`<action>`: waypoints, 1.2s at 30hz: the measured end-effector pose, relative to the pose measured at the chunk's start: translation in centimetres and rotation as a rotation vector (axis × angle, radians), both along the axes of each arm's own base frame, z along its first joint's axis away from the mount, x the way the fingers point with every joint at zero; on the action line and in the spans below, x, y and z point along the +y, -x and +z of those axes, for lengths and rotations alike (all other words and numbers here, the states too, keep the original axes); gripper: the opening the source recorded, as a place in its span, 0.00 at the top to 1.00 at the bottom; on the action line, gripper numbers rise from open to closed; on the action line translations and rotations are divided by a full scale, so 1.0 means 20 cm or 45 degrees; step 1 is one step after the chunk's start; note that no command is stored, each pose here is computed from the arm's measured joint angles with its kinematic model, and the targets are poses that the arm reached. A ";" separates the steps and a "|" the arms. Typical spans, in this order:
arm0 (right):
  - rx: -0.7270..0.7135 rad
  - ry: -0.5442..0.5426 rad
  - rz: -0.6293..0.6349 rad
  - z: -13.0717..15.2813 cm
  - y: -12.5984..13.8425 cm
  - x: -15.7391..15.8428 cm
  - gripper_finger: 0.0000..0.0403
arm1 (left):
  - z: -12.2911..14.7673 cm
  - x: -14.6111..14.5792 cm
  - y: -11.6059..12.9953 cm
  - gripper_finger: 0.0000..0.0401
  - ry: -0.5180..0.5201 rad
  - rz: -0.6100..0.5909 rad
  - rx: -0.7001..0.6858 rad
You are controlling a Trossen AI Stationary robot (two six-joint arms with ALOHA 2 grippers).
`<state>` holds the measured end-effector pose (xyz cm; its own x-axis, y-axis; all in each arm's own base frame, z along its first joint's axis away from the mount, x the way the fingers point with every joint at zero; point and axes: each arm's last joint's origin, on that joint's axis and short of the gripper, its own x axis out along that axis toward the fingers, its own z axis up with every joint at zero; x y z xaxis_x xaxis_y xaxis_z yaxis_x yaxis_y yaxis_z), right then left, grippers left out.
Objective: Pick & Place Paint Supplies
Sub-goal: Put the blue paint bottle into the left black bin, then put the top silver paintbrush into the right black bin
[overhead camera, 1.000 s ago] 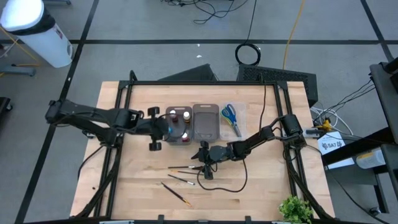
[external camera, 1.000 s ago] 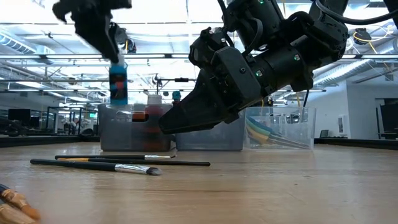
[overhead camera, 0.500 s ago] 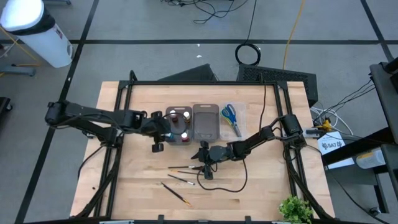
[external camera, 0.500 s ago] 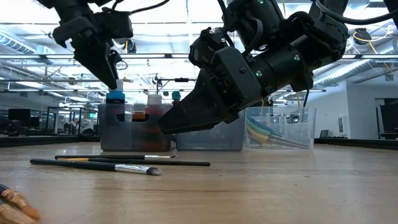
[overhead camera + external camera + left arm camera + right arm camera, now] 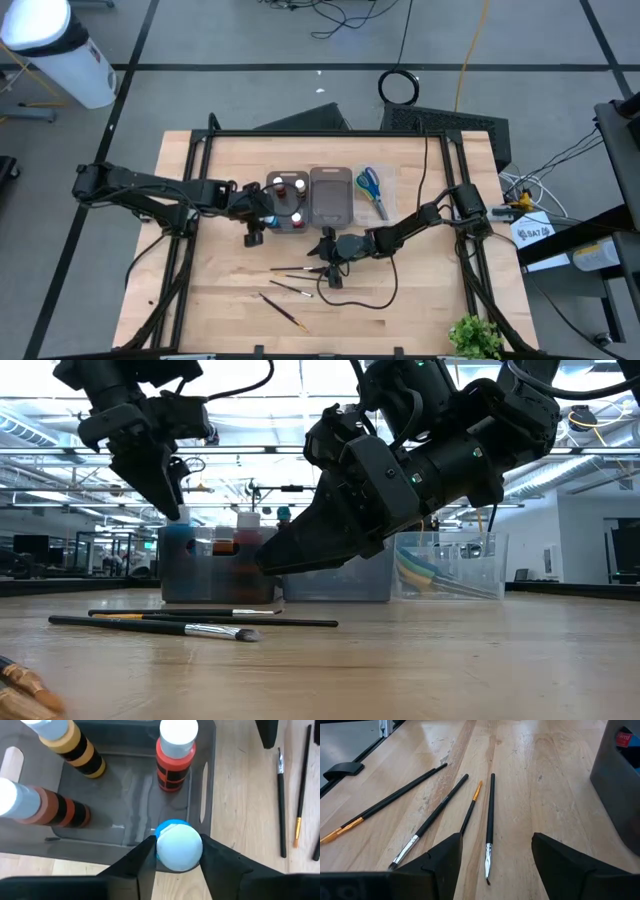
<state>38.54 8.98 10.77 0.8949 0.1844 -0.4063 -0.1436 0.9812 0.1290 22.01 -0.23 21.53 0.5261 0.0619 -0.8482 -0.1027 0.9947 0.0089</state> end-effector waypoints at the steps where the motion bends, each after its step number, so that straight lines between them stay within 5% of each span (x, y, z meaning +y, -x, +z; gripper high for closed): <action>1: 0.000 0.000 0.000 0.00 0.00 0.00 0.44 | 0.00 0.00 0.00 0.59 -0.003 0.002 0.001; 10: 0.000 0.001 0.001 0.00 0.00 0.00 0.44 | 0.02 0.00 -0.02 0.48 0.001 0.012 -0.069; 15: -0.003 0.015 0.008 0.00 0.00 0.03 0.44 | 0.14 0.00 -0.05 0.48 0.083 0.065 -0.089; 20: 0.117 0.267 0.011 0.04 -0.03 0.16 0.44 | 0.33 -0.02 -0.06 0.51 0.216 0.118 -0.111; 25: 0.237 0.427 -0.005 0.09 -0.06 0.22 0.44 | 0.41 -0.07 -0.10 0.54 0.200 0.051 -0.267; 36: 0.330 0.306 0.012 0.05 -0.05 0.12 0.54 | 0.44 -0.10 -0.15 0.59 0.154 -0.071 -0.414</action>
<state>39.59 11.43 11.67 0.7552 0.0634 -0.6524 -0.1452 0.9868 -0.0722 25.05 -2.29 30.40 0.7695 -0.0653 -0.6353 -0.0263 0.9907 -0.1337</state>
